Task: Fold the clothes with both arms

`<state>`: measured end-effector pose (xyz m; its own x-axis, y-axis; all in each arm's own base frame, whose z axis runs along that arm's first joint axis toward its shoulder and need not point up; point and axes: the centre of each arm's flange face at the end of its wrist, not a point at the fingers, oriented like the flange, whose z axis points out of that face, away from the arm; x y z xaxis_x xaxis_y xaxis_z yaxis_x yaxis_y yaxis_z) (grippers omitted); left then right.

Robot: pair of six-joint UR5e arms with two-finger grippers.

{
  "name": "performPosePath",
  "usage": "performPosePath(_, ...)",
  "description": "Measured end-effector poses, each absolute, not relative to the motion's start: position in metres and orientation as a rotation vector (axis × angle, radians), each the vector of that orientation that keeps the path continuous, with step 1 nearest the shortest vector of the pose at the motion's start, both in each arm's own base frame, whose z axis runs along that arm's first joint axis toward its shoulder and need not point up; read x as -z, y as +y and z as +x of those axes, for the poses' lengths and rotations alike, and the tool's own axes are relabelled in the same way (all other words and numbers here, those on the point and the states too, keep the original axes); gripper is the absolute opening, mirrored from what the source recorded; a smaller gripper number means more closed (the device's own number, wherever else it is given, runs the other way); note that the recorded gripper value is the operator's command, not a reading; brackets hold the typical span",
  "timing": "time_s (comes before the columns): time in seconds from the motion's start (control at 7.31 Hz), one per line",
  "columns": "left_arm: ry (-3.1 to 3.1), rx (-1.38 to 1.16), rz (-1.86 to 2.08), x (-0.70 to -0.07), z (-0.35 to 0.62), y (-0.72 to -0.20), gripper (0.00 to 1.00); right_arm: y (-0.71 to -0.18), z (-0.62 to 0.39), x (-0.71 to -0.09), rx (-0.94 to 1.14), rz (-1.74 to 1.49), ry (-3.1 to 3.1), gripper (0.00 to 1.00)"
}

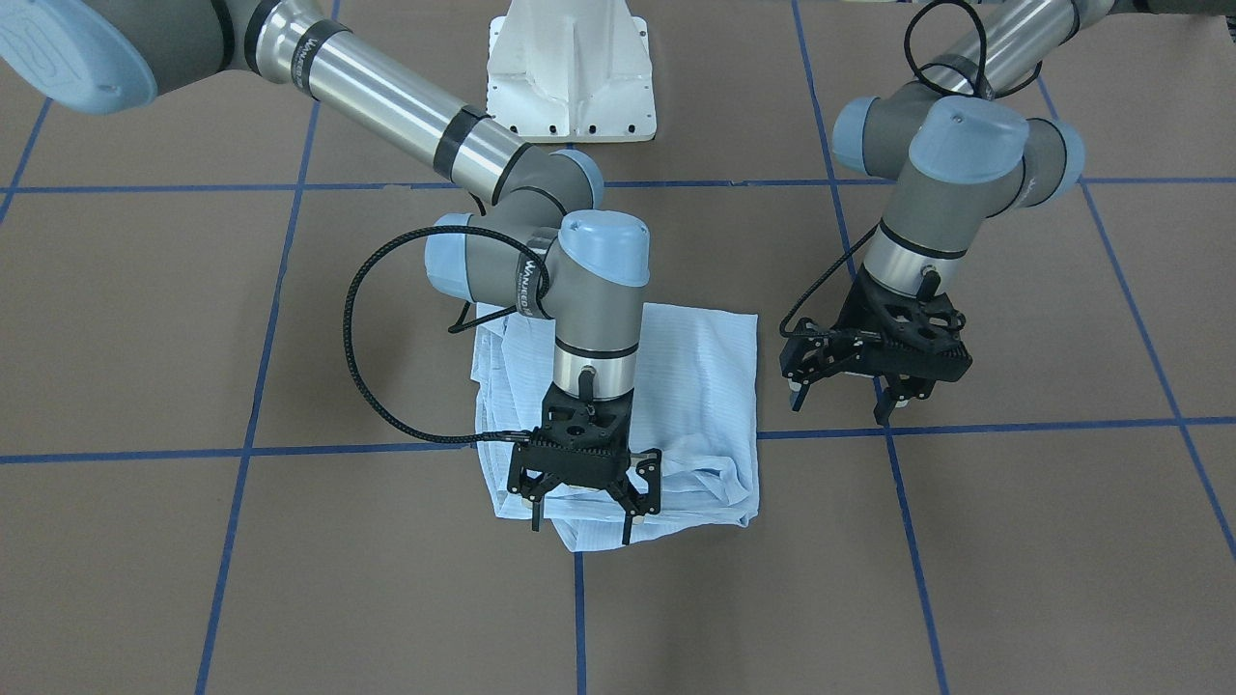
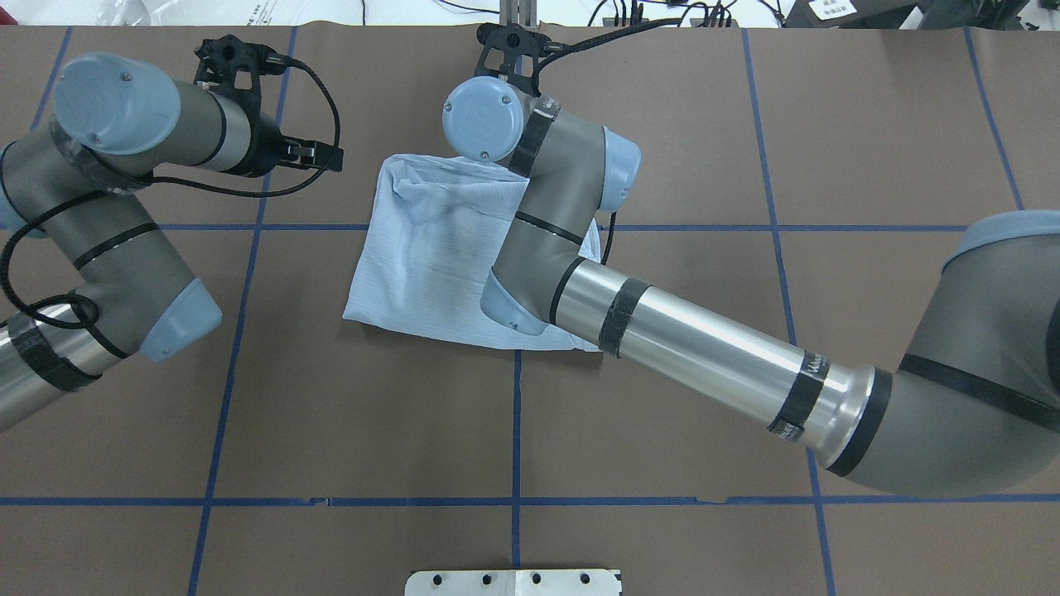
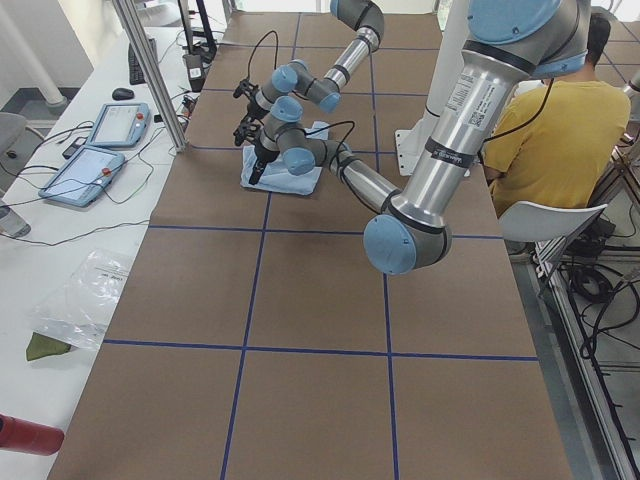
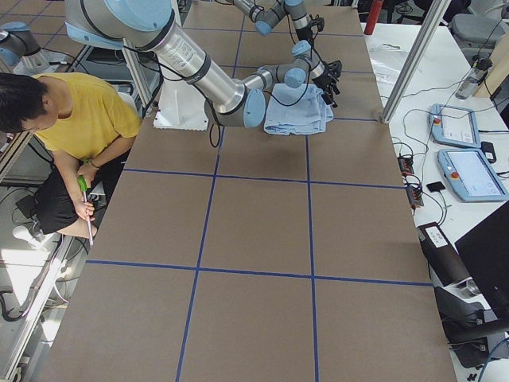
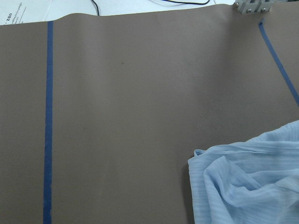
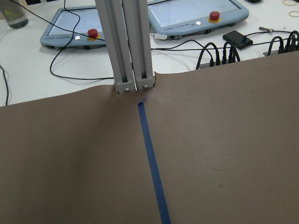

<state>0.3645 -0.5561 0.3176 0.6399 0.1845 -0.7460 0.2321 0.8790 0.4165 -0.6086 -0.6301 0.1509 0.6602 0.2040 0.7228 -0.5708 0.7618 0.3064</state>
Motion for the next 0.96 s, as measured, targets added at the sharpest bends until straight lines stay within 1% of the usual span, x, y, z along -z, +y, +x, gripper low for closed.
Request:
performPosePath(0.27, 0.894, -0.001, 0.465, -0.32, 0.334, -0.516, 1.0, -0.62, -0.543, -0.149, -0.351, 0.432, -0.705, 1.0)
performPosePath(0.41, 0.882, -0.015, 0.442, -0.313, 0.313, -0.49, 1.0, -0.616, -0.496, -0.162, -0.289, 0.391, -0.695, 1.0)
performPosePath(0.68, 0.824, -0.089, 0.437, -0.309, 0.262, -0.441, 1.0, -0.603, -0.384, -0.218, -0.139, 0.348, -0.676, 1.0)
performPosePath(0.82, 0.776, -0.138, 0.456, -0.319, 0.23, -0.429, 1.0, -0.596, -0.322, -0.252, -0.058, 0.332, -0.668, 1.0)
performPosePath(0.96, 0.723, -0.195, 0.481, -0.334, 0.194, -0.429, 1.0, -0.587, -0.259, -0.292, 0.022, 0.321, -0.657, 1.0)
